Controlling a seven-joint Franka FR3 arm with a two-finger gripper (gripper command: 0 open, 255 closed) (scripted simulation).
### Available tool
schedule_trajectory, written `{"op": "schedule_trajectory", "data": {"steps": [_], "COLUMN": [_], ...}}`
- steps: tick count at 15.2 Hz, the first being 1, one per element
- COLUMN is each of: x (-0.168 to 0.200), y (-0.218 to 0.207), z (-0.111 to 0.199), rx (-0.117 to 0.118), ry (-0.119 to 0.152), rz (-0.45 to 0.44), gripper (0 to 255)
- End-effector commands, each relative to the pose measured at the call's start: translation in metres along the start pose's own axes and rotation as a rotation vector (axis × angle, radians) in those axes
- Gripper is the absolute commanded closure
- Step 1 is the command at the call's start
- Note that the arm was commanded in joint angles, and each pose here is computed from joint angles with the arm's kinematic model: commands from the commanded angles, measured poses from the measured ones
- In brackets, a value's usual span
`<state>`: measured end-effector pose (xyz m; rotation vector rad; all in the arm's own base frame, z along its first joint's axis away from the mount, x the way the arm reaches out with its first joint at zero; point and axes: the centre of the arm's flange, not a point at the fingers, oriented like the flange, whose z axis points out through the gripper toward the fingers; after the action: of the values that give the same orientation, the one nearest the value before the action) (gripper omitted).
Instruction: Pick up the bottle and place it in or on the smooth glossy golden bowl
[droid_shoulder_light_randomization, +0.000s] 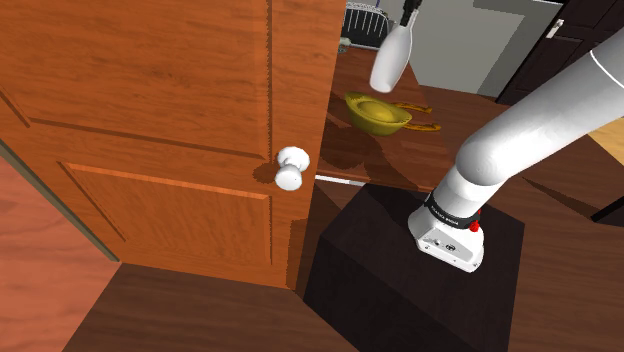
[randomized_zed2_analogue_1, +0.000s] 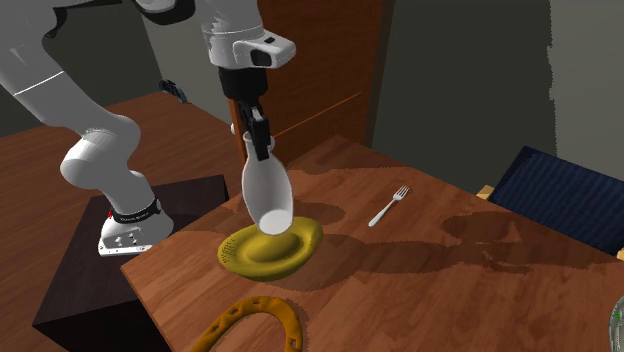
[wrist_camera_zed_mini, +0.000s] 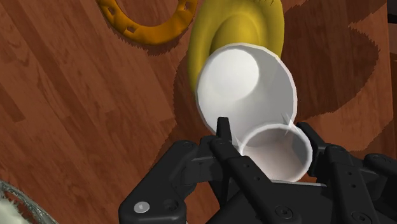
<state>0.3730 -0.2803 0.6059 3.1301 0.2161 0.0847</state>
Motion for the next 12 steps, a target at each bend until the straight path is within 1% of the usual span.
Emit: {"op": "schedule_trajectory", "data": {"steps": [1, 12], "x": [-0.002, -0.005], "y": [0.000, 0.000], "z": [0.011, 0.068], "rx": [-0.001, -0.001], "ry": [0.001, 0.001], "rz": [0.000, 0.000], "gripper": [255, 255]}}
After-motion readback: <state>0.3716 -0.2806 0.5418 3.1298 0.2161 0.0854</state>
